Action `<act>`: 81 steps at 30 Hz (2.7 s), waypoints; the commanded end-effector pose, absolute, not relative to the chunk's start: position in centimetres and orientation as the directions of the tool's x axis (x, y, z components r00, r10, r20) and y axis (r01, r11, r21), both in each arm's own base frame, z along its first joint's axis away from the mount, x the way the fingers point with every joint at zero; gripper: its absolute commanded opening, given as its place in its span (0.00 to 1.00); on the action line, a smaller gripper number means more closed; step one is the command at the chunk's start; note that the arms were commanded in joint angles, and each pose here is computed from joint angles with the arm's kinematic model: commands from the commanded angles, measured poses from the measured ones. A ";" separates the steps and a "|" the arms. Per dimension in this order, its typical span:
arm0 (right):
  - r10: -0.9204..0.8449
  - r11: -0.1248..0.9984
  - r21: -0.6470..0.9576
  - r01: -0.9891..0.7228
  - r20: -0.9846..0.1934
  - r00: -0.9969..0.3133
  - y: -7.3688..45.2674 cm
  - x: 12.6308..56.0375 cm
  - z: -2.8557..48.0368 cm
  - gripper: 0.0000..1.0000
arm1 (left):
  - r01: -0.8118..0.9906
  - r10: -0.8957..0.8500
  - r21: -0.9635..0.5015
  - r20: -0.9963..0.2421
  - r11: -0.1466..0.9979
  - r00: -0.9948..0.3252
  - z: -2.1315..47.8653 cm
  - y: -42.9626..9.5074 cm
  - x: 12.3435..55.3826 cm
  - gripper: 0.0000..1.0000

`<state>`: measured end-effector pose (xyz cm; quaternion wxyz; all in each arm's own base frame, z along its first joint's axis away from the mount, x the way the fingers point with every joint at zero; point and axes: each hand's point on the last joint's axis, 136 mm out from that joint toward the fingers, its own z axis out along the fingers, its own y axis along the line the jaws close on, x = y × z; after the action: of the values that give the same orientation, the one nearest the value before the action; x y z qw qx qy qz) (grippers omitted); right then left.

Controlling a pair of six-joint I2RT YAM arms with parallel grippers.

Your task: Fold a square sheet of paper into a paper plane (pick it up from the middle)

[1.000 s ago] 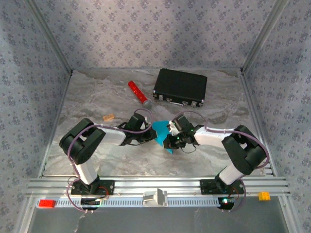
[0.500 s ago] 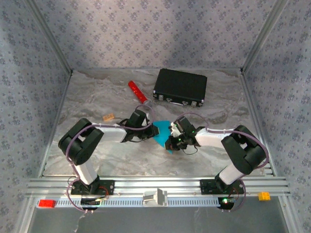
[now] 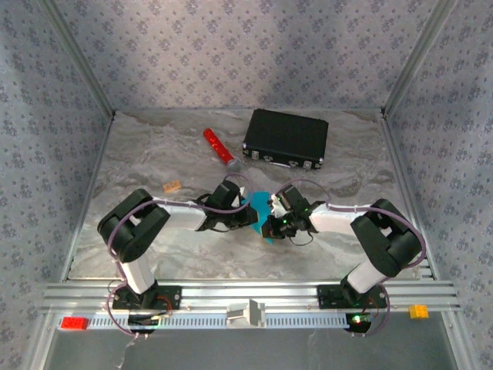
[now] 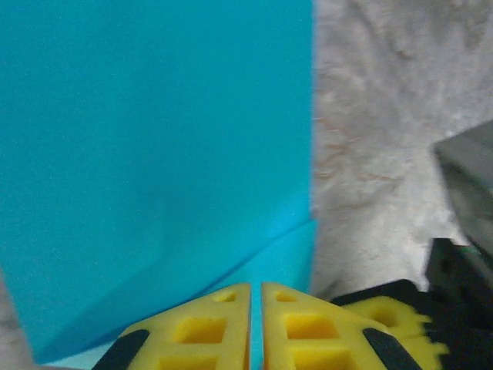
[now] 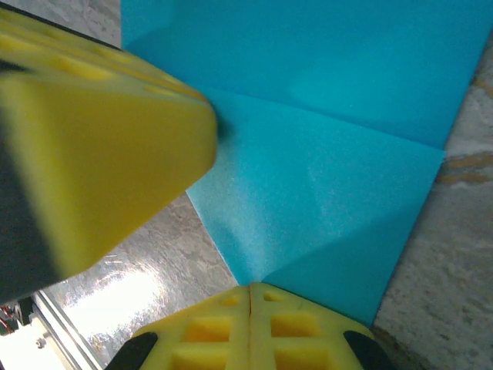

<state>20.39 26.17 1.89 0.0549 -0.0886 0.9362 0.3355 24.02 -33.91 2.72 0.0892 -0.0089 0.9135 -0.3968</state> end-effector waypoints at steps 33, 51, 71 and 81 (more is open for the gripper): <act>-0.149 0.765 0.614 -0.195 -0.126 -0.981 23.8 16.6 0.5 0.12 | -0.033 -0.110 -0.632 -0.083 0.775 -0.990 -2.6 -30.8 22.8 0.07; -0.016 0.810 0.554 -0.191 -0.305 -0.952 21.1 20.1 4.7 0.18 | -0.087 -0.216 -0.693 -0.101 0.716 -0.971 -0.9 -31.7 22.7 0.07; 0.052 0.770 0.622 -0.141 -0.282 -0.958 24.9 24.2 4.9 0.33 | 0.049 -0.197 -0.703 -0.264 0.709 -0.944 5.2 -29.2 24.4 0.32; 0.027 0.762 0.626 -0.164 -0.283 -0.959 24.9 24.6 4.8 0.15 | 0.026 -0.216 -0.742 -0.228 0.670 -0.949 5.5 -28.1 25.2 0.37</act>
<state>24.20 24.59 4.11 0.1356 -0.0257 0.9332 0.3319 25.44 -27.99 4.70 0.1554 -0.0645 0.9081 -0.3835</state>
